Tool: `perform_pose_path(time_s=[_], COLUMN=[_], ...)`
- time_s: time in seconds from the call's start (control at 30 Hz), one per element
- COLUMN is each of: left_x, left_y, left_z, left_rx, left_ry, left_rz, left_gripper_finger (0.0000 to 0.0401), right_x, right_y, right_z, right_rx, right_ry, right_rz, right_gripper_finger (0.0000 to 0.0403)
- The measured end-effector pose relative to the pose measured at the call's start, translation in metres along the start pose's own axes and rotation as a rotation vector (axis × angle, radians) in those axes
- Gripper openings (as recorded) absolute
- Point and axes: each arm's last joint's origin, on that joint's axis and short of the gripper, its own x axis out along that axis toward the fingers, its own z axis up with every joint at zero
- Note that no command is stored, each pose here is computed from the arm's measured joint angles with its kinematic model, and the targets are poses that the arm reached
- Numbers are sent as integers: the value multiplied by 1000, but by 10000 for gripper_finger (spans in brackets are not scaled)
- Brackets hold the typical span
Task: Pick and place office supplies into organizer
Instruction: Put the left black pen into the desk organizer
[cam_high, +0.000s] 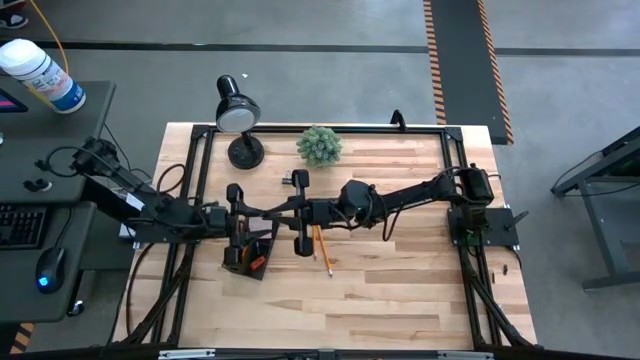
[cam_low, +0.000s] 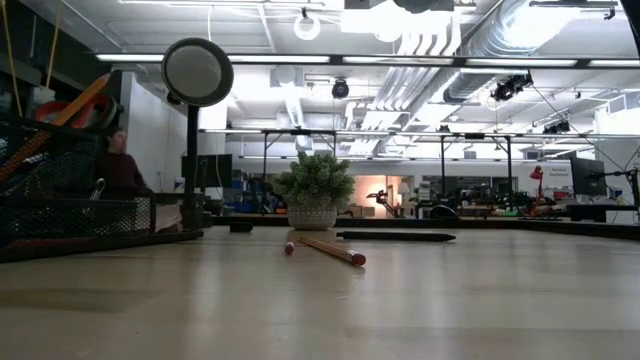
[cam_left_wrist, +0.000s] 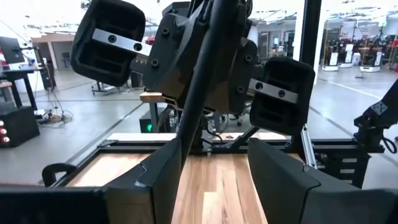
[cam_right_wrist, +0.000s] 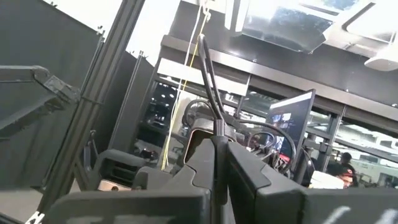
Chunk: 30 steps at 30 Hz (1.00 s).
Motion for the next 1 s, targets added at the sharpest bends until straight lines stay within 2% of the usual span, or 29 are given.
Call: perform_pose_path(time_s=[0.17, 0.37, 1.0], left_x=[3, 5, 5], left_y=[-2, -1, -1], left_z=[0, -2, 5], left_rx=[14, 30, -13], left_ry=[-21, -7, -70], left_rz=[8, 109, 76], left_gripper_finger=[172, 172, 172], right_x=[0, 0, 0], right_y=[-1, -1, -1], right_z=[0, -1, 0], right_rx=[13, 20, 46], right_ry=[-6, -6, -10], right_rz=[13, 25, 37], right_gripper_finger=[15, 15, 12])
